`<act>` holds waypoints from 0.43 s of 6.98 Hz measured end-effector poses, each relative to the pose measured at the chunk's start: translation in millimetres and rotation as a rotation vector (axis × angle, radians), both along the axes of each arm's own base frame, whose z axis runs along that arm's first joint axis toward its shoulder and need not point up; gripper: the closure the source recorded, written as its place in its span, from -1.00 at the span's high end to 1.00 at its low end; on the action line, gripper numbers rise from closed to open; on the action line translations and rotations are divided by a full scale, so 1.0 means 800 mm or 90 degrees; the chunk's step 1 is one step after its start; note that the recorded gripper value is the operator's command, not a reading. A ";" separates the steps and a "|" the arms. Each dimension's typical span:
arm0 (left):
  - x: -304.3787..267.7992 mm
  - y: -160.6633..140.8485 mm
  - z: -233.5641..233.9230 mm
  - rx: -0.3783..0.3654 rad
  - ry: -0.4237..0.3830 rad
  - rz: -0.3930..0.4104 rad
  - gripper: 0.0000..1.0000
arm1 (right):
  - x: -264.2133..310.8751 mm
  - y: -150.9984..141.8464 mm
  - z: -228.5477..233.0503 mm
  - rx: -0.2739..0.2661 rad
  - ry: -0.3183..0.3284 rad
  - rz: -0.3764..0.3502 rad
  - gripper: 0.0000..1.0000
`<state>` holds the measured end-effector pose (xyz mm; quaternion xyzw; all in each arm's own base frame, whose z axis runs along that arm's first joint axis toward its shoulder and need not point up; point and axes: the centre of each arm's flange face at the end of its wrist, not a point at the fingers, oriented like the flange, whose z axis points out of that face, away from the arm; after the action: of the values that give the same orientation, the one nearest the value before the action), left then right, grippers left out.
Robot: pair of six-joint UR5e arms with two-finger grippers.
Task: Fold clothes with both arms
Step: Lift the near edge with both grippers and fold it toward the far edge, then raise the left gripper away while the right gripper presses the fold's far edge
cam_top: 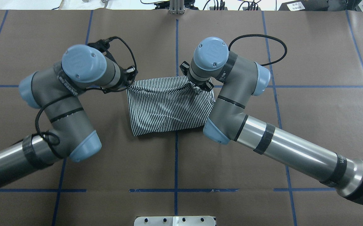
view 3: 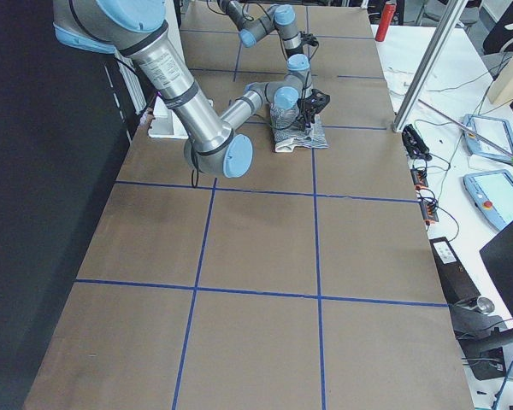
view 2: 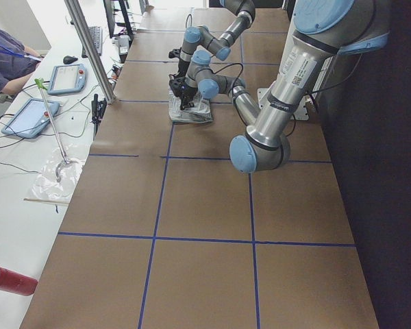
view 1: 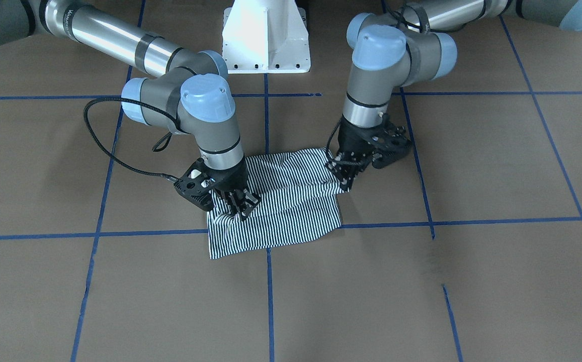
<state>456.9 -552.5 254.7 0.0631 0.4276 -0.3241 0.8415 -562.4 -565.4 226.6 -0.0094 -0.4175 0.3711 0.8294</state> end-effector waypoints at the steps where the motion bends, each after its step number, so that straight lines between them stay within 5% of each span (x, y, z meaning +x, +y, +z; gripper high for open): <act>1: -0.023 -0.076 0.022 0.011 -0.019 -0.004 1.00 | 0.002 -0.037 0.003 -0.003 0.011 0.008 1.00; 3: -0.060 -0.141 0.044 0.038 -0.032 -0.010 1.00 | 0.032 -0.089 0.014 0.005 0.012 0.005 1.00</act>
<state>409.1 -664.9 290.0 0.0998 0.4157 -0.3160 0.8470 -536.9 -636.4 237.6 -0.0009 -0.4109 0.3725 0.8321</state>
